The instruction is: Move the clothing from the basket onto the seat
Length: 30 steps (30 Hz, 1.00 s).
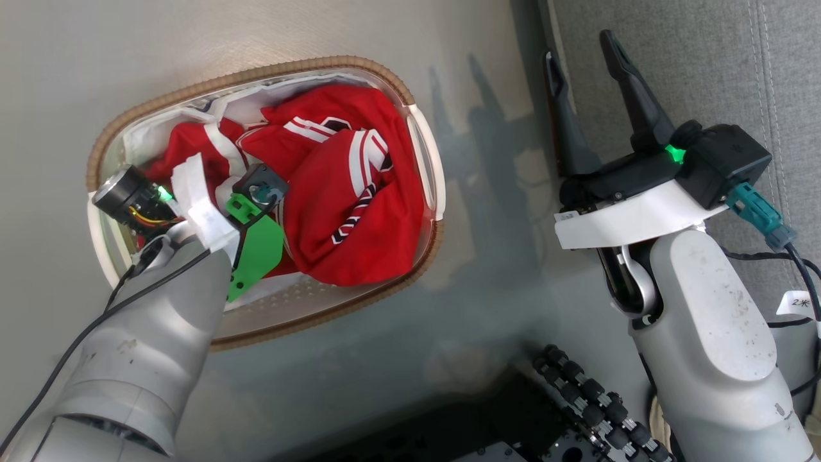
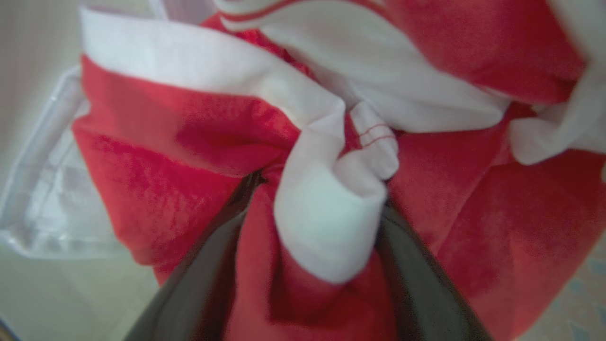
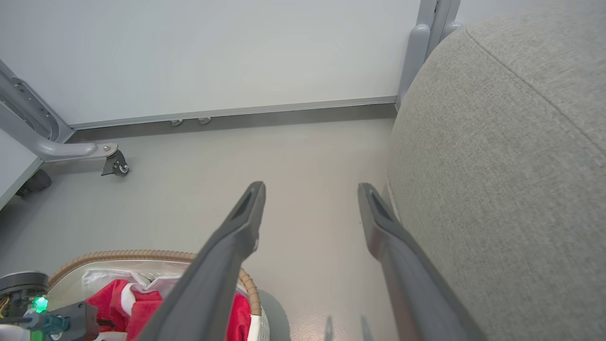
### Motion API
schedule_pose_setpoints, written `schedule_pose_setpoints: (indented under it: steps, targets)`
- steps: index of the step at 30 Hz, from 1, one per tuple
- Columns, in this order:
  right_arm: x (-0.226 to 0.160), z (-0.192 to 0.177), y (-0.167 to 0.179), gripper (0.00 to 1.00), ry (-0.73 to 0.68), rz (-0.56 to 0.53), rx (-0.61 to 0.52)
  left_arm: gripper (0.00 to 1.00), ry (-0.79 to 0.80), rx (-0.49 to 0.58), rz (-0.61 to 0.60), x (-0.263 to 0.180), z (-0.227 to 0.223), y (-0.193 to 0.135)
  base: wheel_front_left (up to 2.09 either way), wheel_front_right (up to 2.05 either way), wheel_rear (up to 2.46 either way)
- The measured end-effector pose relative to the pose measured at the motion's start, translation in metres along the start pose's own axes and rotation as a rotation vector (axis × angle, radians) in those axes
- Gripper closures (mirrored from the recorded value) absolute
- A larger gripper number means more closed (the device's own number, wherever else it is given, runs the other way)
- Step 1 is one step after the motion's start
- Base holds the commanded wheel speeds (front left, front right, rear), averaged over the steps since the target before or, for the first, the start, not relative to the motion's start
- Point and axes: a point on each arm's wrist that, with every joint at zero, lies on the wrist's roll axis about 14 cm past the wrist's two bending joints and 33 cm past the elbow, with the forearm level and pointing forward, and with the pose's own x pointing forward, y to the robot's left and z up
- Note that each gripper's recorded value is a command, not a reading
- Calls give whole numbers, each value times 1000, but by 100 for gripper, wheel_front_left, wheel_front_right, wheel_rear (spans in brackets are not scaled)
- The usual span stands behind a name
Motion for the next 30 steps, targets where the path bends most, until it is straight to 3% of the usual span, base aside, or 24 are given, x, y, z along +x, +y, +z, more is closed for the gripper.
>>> schedule_pose_setpoints:
  steps: [8,9,10,11,19,30]
  targets:
    - [-1,-5,-3,0,13,-6,8,0,44,32,-32,11,7,-15,0,0,0]
    - [-1,-5,-4,0,14,-7,6,39,49,28,-32,11,7,-15,0,0,0]
    - [-1,-5,-4,0,14,-8,6,85,53,24,-34,11,7,-16,0,0,0]
    - [-1,-4,-5,0,13,-9,5,100,57,19,-35,11,7,-16,0,0,0]
    - [-2,9,-5,0,-14,-14,-5,100,17,-7,-27,-2,8,-17,0,0,0]
    - [-26,37,7,0,-41,-5,-26,100,-138,-100,1,-53,22,-14,0,0,0]
